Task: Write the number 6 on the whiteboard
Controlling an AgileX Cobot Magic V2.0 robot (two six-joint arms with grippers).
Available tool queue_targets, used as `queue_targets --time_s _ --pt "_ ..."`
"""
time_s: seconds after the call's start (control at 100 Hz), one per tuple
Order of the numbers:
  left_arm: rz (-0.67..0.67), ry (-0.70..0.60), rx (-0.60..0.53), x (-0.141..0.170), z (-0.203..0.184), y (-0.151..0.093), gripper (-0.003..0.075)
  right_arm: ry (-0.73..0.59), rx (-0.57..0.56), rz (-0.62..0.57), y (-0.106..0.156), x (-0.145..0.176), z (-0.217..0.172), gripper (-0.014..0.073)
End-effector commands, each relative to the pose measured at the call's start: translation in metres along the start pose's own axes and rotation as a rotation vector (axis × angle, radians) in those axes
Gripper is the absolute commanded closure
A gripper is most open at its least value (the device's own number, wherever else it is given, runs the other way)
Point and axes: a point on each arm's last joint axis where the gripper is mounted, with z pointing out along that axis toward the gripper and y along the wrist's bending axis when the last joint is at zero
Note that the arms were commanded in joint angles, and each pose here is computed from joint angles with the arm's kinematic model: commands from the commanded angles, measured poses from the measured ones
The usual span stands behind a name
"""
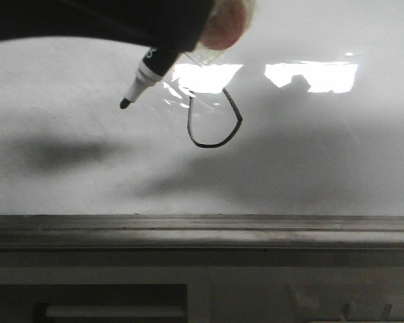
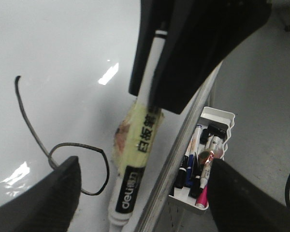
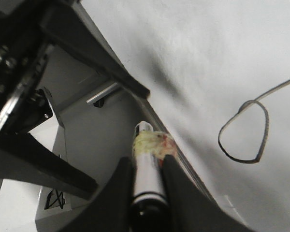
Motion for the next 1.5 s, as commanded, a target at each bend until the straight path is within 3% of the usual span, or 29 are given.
queue_targets --time_s 0.0,0.1,0.37,0.53,0.76,0.96,1.18,1.37,1.49 --pt "0.001 -0.046 -0.039 -0.0139 0.003 0.0038 0.023 -0.079 0.0 -0.029 0.0056 -0.0141 -0.0104 0.064" --pt "0.0 -0.05 -0.058 -0.0144 0.0041 0.0059 0.0257 -0.07 0.012 -0.043 0.0047 -0.0136 -0.0107 0.064" --pt "0.006 -0.057 -0.076 -0.0151 0.0038 0.0076 0.0448 -0.058 0.016 -0.051 0.0043 -0.0126 -0.0107 0.064" --pt "0.019 -0.057 -0.081 -0.0151 0.0038 0.008 0.0519 -0.062 0.008 -0.049 0.0051 -0.0129 -0.0107 0.064" --pt "0.02 -0.057 -0.081 -0.0151 0.0038 0.008 0.0522 -0.069 -0.007 -0.059 0.0064 -0.0135 -0.0107 0.064" --pt "0.022 -0.057 -0.081 -0.0151 0.0038 0.008 0.0449 -0.075 -0.018 -0.059 0.007 -0.0142 -0.0101 0.064" --pt "0.034 -0.054 -0.078 -0.0149 0.0038 0.0077 0.0459 -0.075 -0.029 -0.057 0.0073 -0.0144 -0.009 0.064" --pt "0.039 -0.053 -0.079 -0.0148 0.0038 0.0077 0.0574 -0.078 -0.033 -0.056 0.0077 -0.0146 -0.0091 0.064" --pt "0.039 -0.053 -0.079 -0.0148 0.0038 0.0077 0.0722 -0.082 -0.032 -0.055 0.0077 -0.015 -0.0091 0.0637"
